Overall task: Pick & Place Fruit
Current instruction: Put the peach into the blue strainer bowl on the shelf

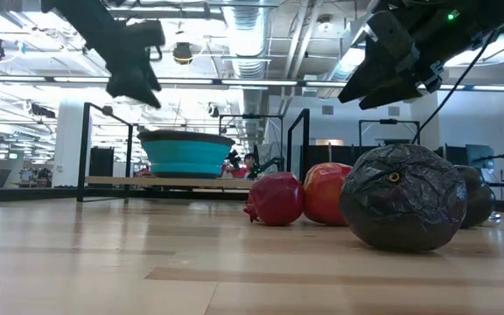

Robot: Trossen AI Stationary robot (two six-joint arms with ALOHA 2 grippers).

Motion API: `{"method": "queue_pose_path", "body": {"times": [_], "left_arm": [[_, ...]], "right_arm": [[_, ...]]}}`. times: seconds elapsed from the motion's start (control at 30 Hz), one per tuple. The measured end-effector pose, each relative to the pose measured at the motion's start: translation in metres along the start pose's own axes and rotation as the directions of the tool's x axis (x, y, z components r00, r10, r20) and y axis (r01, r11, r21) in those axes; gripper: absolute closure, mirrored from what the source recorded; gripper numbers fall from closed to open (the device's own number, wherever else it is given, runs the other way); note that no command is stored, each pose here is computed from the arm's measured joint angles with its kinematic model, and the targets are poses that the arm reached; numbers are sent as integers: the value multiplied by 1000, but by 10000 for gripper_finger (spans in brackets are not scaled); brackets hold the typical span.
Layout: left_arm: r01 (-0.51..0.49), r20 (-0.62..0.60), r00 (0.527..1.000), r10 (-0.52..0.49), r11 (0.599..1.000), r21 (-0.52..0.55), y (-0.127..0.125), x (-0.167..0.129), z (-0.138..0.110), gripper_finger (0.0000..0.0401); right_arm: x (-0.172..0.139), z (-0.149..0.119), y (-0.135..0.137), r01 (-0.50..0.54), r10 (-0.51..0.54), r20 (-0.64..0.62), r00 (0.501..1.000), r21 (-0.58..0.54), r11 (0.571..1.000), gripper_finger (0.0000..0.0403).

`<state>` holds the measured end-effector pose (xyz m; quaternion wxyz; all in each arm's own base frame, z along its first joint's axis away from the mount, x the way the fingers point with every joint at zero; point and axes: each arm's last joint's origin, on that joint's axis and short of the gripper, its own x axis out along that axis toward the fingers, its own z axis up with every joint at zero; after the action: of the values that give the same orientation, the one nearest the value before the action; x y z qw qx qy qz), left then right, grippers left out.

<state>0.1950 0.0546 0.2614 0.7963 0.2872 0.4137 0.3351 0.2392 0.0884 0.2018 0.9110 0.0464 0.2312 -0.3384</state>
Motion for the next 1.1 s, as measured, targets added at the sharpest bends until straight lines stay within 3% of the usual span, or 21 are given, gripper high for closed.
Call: {"method": "queue_pose_path", "body": {"times": [0.07, 0.17, 0.3, 0.43, 0.63, 0.73, 0.77, 1.0, 1.1], "left_arm": [[14, 47, 999, -11, 997, -75, 5, -7, 0, 105], [120, 175, 981, -82, 968, -219, 12, -19, 2, 108], [344, 354, 909, -221, 876, -337, 10, -31, 10, 114], [492, 445, 835, -323, 800, -344, -5, -36, 23, 122], [578, 484, 769, -416, 777, -249, -46, -37, 46, 139], [602, 494, 745, -448, 770, -210, -68, -34, 56, 147], [608, 488, 741, -460, 769, -198, -75, -33, 58, 150], [621, 403, 759, -512, 755, -210, -120, -10, 63, 169], [623, 383, 764, -520, 748, -228, -132, -1, 63, 176]], "right_arm": [[0, 0, 0, 1, -1, 0, 1000, 2, 1000, 76], [3, -1, 2, 2, -2, 1, 1000, 9, 1000, 76], [8, -10, 15, -30, 30, 0, 1000, 7, 1000, 76], [15, -17, 32, -205, 200, -84, 976, -51, 977, 76], [28, -10, 50, -549, 522, -187, 832, -151, 822, 76], [30, 0, 52, -670, 620, -268, 737, -180, 720, 76], [32, 2, 51, -682, 624, -291, 725, -182, 708, 76], [46, 8, 36, -621, 509, -414, 754, -201, 757, 53], [47, 8, 34, -631, 508, -428, 747, -215, 746, 35]]}}
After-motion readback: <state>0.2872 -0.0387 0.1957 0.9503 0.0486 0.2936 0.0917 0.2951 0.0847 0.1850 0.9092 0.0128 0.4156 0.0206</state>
